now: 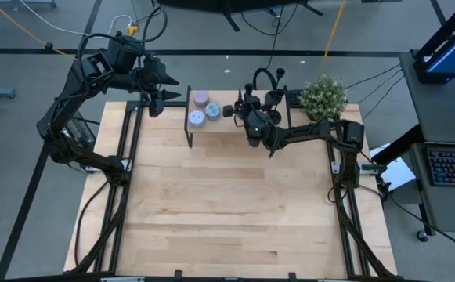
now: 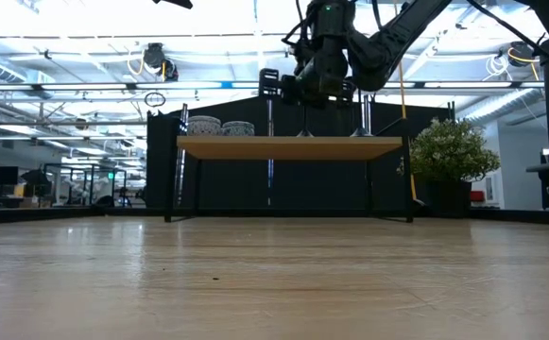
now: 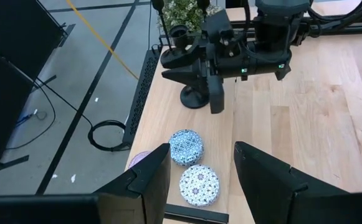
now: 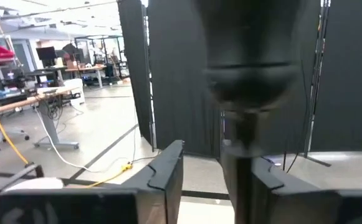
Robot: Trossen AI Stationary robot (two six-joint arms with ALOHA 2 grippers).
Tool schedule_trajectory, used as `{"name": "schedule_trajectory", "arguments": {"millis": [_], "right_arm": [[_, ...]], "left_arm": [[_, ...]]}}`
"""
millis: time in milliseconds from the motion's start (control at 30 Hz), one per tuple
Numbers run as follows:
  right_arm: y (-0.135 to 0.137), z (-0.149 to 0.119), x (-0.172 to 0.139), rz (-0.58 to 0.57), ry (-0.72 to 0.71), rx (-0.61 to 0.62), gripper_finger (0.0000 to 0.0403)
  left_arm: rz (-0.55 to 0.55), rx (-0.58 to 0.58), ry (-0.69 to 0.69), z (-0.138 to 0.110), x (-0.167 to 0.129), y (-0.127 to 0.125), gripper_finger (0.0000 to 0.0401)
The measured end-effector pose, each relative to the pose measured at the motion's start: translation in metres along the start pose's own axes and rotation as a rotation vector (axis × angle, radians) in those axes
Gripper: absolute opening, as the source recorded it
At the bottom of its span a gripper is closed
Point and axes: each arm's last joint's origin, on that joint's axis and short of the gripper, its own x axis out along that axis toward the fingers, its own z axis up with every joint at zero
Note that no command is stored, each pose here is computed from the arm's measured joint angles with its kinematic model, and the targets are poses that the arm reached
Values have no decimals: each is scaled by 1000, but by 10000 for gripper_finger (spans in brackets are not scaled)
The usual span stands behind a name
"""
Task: Pick & Place candle stick holders
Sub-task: Put the candle holder on the shelf
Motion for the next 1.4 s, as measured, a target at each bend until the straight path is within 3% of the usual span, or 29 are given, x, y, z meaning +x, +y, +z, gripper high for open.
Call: {"name": "schedule_trajectory", "arguments": {"millis": [433,1000,1400], "right_arm": [[7,11,-14,27,-40,-41,106],[16,10,-46,-158,9,-169,102],[20,10,-57,-166,19,-191,114]], "left_arm": [[-1,0,-1,0,0,0,184],[-1,-1,-1,0,0,0,184],[-1,-1,-1,0,0,0,184]]}}
